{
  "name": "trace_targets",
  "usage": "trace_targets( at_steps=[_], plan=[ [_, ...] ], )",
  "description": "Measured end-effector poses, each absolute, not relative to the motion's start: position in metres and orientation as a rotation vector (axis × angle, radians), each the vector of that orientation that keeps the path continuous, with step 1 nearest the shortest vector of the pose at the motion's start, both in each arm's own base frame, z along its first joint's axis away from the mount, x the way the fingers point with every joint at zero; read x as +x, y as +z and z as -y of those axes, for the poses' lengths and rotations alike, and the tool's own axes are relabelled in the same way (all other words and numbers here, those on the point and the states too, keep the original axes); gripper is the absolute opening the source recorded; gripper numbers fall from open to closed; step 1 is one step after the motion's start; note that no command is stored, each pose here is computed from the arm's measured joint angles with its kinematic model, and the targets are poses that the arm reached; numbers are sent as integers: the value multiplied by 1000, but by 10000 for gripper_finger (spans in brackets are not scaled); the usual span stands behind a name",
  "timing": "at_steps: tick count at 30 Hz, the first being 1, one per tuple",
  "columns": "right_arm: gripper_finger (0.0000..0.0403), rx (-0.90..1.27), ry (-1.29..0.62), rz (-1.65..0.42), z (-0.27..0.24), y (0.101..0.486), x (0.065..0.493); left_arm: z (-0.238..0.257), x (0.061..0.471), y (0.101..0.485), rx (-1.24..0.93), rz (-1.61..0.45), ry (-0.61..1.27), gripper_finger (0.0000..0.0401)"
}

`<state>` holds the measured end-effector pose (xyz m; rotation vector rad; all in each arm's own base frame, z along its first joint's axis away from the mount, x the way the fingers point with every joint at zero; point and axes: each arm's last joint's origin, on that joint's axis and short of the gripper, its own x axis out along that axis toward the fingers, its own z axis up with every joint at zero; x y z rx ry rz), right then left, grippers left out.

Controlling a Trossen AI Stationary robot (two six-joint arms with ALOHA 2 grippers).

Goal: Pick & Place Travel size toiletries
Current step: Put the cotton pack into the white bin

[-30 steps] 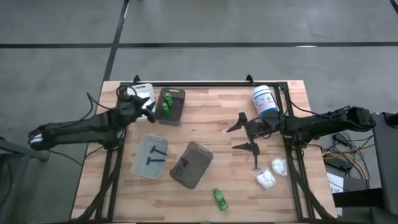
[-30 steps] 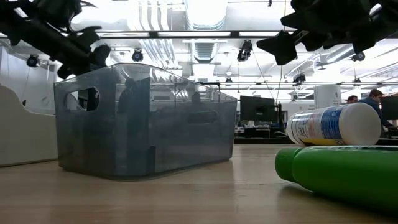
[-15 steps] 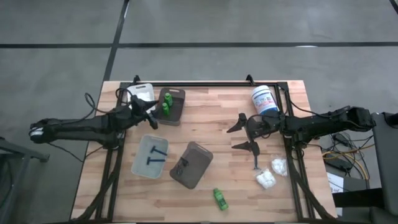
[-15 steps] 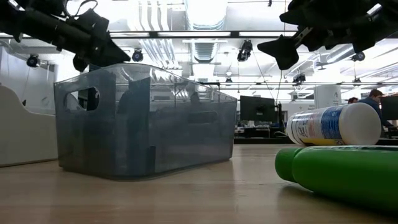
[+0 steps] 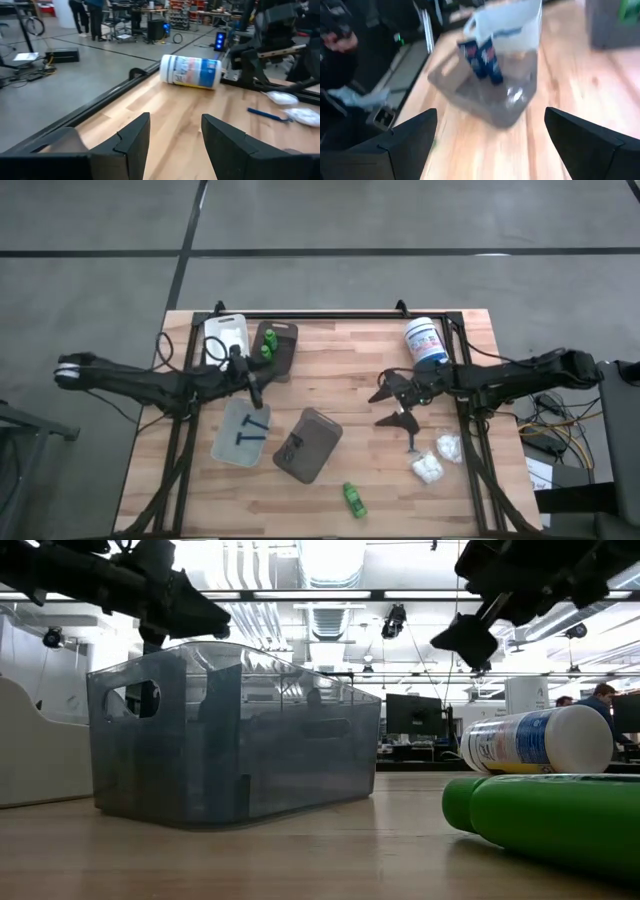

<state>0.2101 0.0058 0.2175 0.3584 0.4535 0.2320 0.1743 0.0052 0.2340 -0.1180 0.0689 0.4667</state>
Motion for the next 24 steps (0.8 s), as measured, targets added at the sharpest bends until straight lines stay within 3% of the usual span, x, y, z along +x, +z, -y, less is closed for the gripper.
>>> trace_targets(
  at_steps=[10, 24],
  plan=[
    [363, 438, 217, -782, -29, 241, 203, 11, 189, 235, -104, -69, 385, 183],
    [364, 691, 83, -1134, -62, 227, 178, 32, 203, 237, -86, -60, 290, 183]
  ],
)
